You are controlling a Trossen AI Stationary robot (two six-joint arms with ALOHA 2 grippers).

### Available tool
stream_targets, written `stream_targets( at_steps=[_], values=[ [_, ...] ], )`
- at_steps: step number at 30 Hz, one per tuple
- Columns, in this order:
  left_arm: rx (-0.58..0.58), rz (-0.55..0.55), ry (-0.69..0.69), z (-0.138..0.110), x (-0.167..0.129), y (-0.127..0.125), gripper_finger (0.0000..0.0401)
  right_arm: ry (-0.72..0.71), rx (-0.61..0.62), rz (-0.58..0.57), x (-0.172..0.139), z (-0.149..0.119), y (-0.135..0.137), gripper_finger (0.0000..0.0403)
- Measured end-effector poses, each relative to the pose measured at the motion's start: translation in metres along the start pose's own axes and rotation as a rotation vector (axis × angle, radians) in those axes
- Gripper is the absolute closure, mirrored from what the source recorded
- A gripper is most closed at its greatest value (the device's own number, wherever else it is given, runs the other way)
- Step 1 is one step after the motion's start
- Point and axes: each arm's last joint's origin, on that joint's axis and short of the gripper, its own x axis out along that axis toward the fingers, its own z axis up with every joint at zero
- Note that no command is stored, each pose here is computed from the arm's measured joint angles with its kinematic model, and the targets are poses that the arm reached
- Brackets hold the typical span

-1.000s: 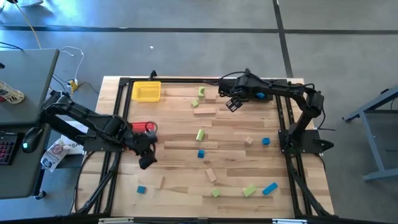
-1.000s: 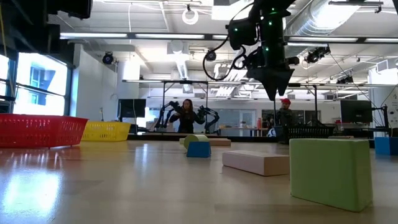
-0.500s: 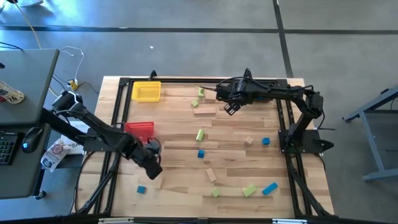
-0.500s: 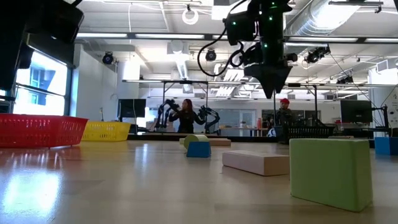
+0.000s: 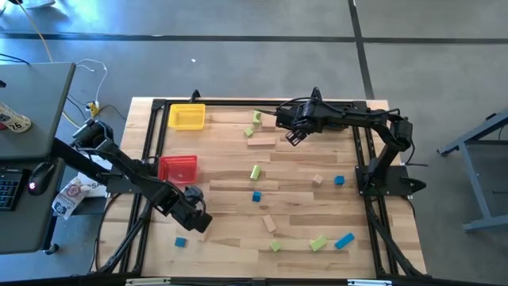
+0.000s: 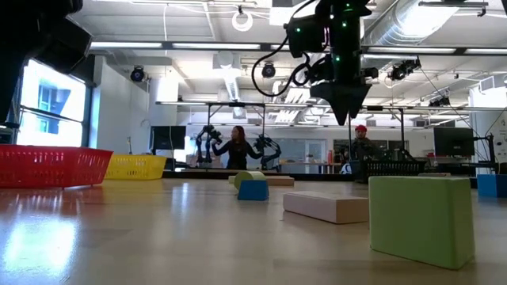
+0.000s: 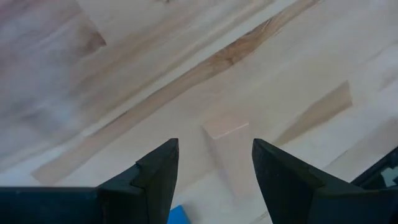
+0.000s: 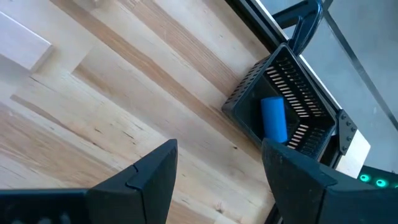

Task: Sort & place blocks by color
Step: Put the brown block into the red bin

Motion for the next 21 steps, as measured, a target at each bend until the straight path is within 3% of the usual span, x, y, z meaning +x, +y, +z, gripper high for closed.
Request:
stream_targets(
  at_steps=[9,21],
  values=[
    [-0.034,-0.05,-0.047,-0.007,0.008,-0.007,0.0212,-0.011,0.007,0.006,0.0,0.001,0.001,0.0182],
    [-0.035,-0.024,-0.053,-0.013,0.026,-0.01,0.0212,-0.023,0.014,0.013,0.0,0.002,0.002,0.0182]
  ],
)
